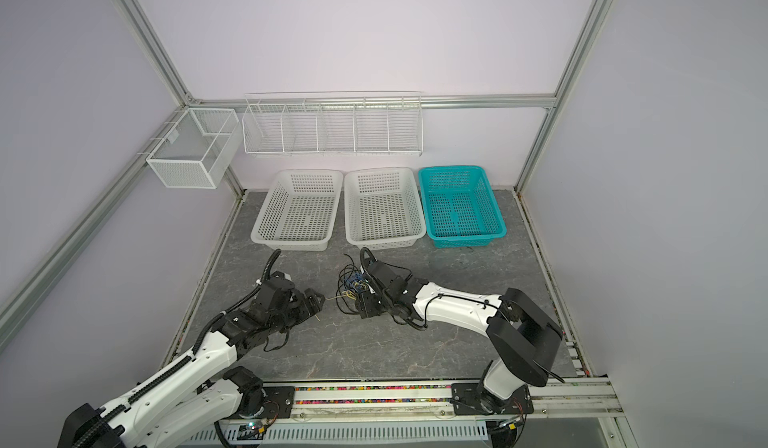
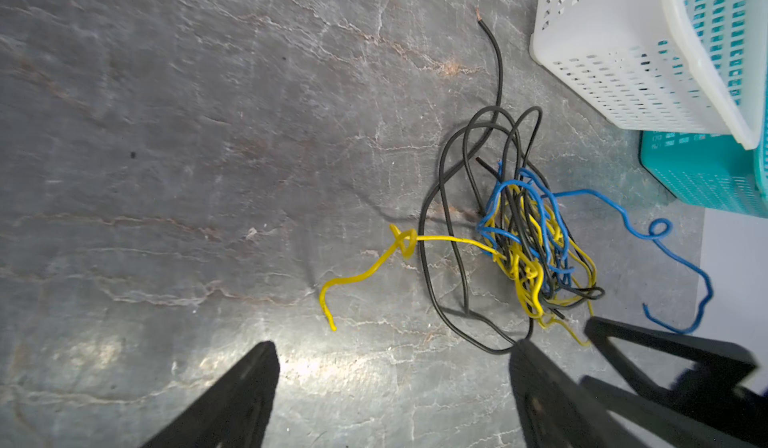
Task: Untangle the cables
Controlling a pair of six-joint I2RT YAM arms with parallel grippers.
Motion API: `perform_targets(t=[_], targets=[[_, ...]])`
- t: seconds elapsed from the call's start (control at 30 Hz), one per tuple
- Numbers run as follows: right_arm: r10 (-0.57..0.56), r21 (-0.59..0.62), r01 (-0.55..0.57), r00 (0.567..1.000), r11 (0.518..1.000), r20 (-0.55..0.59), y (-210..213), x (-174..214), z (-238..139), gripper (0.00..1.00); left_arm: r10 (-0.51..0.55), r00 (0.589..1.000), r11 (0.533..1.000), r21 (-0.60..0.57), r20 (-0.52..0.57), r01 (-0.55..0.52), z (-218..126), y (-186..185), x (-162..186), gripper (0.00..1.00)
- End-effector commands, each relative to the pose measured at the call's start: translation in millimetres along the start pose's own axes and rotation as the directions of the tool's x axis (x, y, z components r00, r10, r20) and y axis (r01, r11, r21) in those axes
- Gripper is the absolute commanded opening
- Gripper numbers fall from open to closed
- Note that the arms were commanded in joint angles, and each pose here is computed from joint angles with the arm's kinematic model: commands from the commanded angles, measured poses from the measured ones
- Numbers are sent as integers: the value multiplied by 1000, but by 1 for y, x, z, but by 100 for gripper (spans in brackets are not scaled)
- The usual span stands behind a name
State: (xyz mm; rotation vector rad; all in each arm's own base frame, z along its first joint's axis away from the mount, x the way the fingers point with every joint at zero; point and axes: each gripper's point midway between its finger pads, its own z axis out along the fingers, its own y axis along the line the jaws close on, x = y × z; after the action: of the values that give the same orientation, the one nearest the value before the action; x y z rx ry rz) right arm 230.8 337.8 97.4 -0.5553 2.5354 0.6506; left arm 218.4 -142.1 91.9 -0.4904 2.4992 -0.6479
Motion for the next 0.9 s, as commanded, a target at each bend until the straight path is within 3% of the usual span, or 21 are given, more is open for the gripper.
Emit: perform_targets(t=[0.0,0.23,0.5,0.6,0.67,0.87], targets=[[-88,85,89,996,992,-13,-9,-9,-12,73,-14,999,1000,17,31,13,-4,-12,-11,88],[-235,196,252,966,948,-109,-26,-15,20,73,-16,999,1000,14,30,16,-8,-10,-9,88],[-252,198,286,950,938,-183,-35,1,60,63,-32,999,999,34,25,31,-10,-10,-5,87],[-242,178,280,948,943,-204,-34,10,70,54,-37,999,998,44,16,36,-9,-12,-2,87],[-240,136,270,950,953,-200,-27,13,70,40,-39,999,998,52,11,38,-8,-14,0,87],[-226,25,230,966,973,-125,-1,8,46,14,-41,999,995,96,-14,42,1,-31,13,86]])
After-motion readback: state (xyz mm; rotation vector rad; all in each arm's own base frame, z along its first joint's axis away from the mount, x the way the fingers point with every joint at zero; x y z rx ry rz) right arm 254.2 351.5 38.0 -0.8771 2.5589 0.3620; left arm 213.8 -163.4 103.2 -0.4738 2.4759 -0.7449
